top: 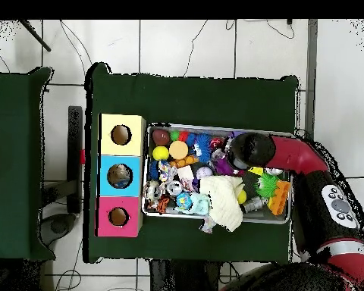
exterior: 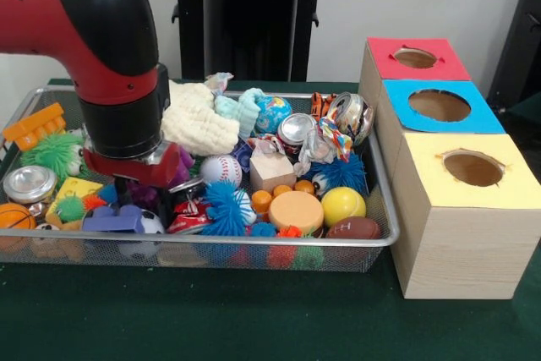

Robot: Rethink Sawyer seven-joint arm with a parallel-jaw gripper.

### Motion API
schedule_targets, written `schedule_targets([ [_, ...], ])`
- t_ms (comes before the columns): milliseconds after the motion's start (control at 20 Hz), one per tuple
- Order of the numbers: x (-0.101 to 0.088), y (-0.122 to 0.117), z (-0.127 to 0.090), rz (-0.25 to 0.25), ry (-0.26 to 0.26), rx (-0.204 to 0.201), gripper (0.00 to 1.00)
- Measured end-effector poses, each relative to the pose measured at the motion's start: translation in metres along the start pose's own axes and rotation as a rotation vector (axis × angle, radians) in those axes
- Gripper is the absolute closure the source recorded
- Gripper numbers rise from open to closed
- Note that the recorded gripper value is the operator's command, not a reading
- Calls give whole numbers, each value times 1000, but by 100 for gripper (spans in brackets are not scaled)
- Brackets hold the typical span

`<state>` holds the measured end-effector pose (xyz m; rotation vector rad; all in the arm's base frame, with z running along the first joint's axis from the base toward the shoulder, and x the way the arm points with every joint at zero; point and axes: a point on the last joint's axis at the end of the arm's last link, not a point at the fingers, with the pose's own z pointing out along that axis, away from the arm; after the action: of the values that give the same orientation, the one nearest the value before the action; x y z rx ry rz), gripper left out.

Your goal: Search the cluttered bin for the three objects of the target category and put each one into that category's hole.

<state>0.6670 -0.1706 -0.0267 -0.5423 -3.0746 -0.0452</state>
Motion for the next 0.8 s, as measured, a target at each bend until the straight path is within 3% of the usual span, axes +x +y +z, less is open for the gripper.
schedule_targets([
  [350,14,26,-7,-40,-66,52,0],
  [550,21,39,-9,-30,-100,61,0],
  [800,27,46,-12,23,-146,60,0],
])
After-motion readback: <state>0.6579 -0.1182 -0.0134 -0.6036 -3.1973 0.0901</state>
